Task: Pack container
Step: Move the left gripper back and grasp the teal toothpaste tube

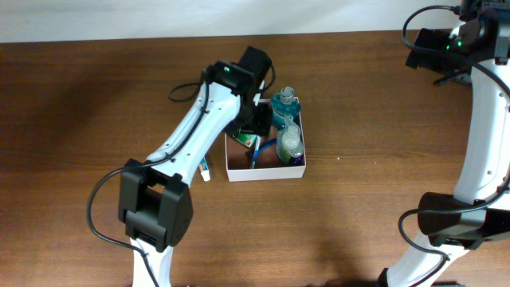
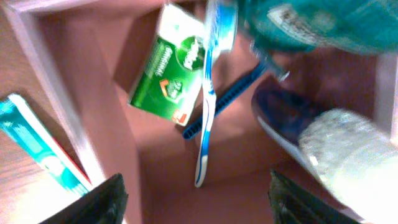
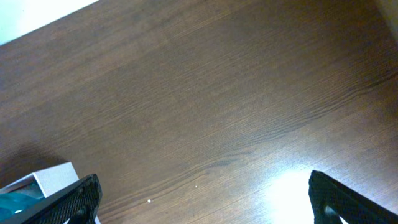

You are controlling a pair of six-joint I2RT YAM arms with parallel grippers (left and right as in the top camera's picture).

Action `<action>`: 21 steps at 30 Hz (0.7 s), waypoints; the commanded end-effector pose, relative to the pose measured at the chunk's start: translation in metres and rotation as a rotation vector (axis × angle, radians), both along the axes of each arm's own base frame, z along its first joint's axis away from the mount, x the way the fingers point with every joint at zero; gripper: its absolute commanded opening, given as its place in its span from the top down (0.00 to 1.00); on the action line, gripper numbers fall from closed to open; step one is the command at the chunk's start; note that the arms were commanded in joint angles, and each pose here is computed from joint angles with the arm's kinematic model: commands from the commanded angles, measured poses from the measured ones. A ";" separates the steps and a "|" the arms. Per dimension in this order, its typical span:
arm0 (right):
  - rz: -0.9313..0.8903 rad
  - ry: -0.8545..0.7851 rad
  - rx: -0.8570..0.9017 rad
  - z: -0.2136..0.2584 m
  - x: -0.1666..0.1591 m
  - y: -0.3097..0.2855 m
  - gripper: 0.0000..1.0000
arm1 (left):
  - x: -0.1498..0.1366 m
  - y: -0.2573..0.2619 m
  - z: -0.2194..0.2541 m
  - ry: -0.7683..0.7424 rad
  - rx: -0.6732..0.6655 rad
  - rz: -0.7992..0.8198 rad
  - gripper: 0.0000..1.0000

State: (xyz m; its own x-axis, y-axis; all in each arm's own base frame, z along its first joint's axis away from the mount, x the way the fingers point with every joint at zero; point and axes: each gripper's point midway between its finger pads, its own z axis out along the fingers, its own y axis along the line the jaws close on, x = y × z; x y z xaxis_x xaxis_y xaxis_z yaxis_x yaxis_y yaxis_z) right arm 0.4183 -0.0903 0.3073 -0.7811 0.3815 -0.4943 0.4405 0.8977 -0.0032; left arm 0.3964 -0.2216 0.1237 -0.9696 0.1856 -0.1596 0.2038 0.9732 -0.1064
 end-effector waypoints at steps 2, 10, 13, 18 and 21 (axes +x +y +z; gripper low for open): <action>-0.007 -0.009 0.000 0.002 0.000 -0.003 0.01 | 0.025 0.030 0.026 -0.042 -0.024 0.102 0.32; -0.007 -0.009 0.000 0.002 0.000 -0.003 0.01 | 0.029 0.098 0.015 0.044 0.012 0.328 0.20; -0.007 -0.009 0.000 0.002 0.000 -0.003 0.01 | 0.025 0.109 0.005 0.071 0.037 0.350 0.05; -0.007 -0.009 0.000 0.002 0.000 -0.003 0.01 | 0.007 0.125 -0.038 0.163 0.080 0.423 0.04; -0.007 -0.009 0.000 0.002 0.000 -0.003 0.01 | -0.011 0.129 -0.068 0.229 0.091 0.444 0.05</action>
